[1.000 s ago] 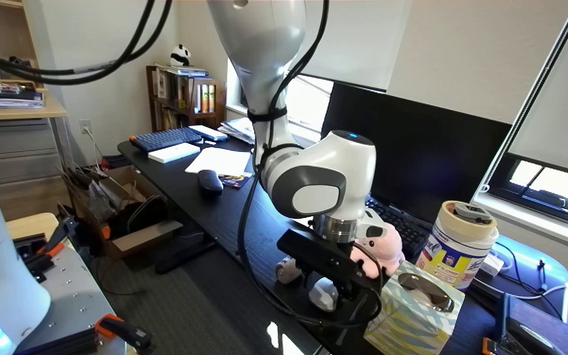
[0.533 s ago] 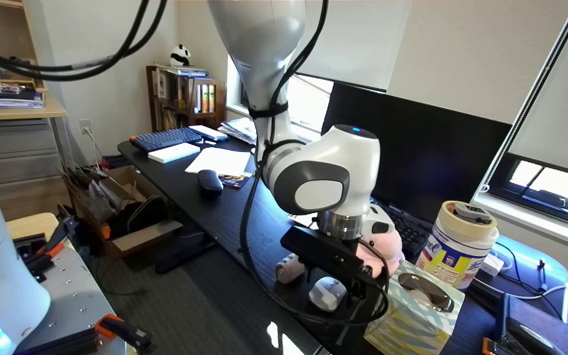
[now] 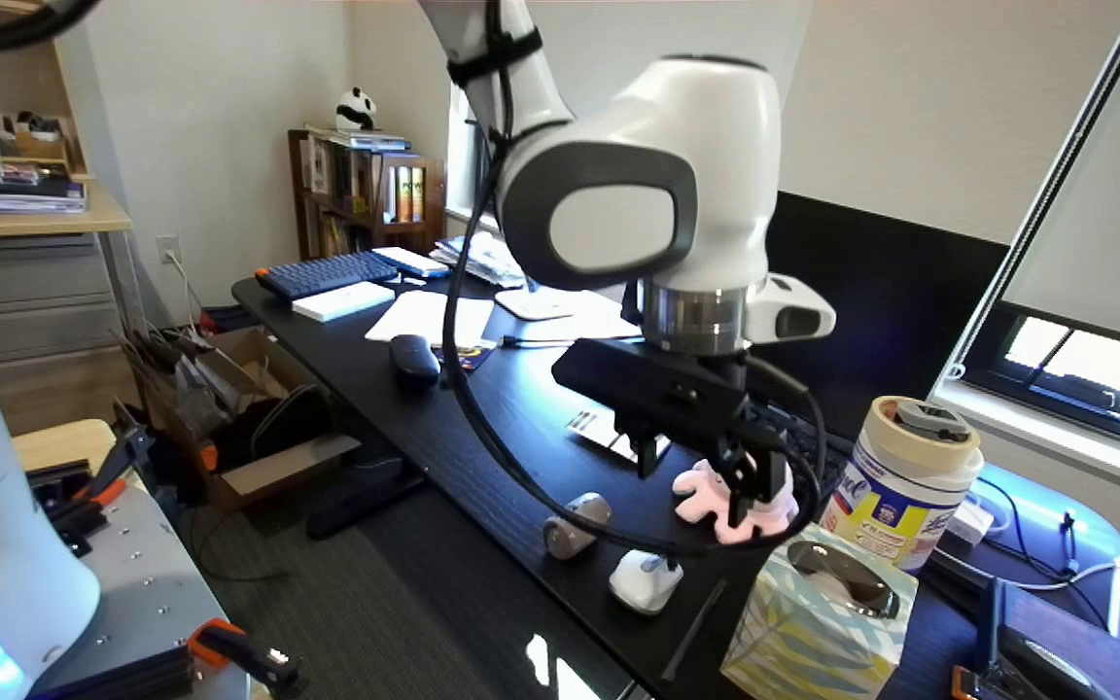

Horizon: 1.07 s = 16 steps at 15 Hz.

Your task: Move the white mouse next to the coloured box

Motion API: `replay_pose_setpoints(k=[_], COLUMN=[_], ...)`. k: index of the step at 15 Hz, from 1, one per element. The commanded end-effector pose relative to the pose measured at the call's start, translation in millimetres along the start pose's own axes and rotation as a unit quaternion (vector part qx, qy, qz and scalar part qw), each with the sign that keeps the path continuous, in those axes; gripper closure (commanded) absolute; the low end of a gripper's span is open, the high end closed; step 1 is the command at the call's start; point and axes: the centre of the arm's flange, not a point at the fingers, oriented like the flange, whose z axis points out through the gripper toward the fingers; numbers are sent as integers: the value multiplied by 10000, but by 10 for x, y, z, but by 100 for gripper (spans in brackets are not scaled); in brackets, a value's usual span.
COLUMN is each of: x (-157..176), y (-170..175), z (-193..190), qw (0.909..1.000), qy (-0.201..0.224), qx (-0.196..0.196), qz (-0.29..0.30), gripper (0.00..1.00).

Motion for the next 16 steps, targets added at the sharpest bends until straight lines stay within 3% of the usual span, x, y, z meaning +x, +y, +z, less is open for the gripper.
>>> replay_pose_setpoints(k=[1,3,5,9,11,12,14,16], x=[-340,-438,-525,-600,-634,-504,-480,-483], y=[-260,-420,-683,-1463,-1872,-1435,-1710,-1721], z=[-822,-1154,-1421,-1601,-1591,-1468,-1563,-1594], qw=[9991,9979,9981,9981,9979,9985,9978,9977], qy=[209,358,430,311,-24,175,79,92], qx=[353,478,358,-479,-638,-504,-653,-666], qz=[59,251,265,230,63,97,62,76], gripper=[0,0,0,0,0,0,0,0])
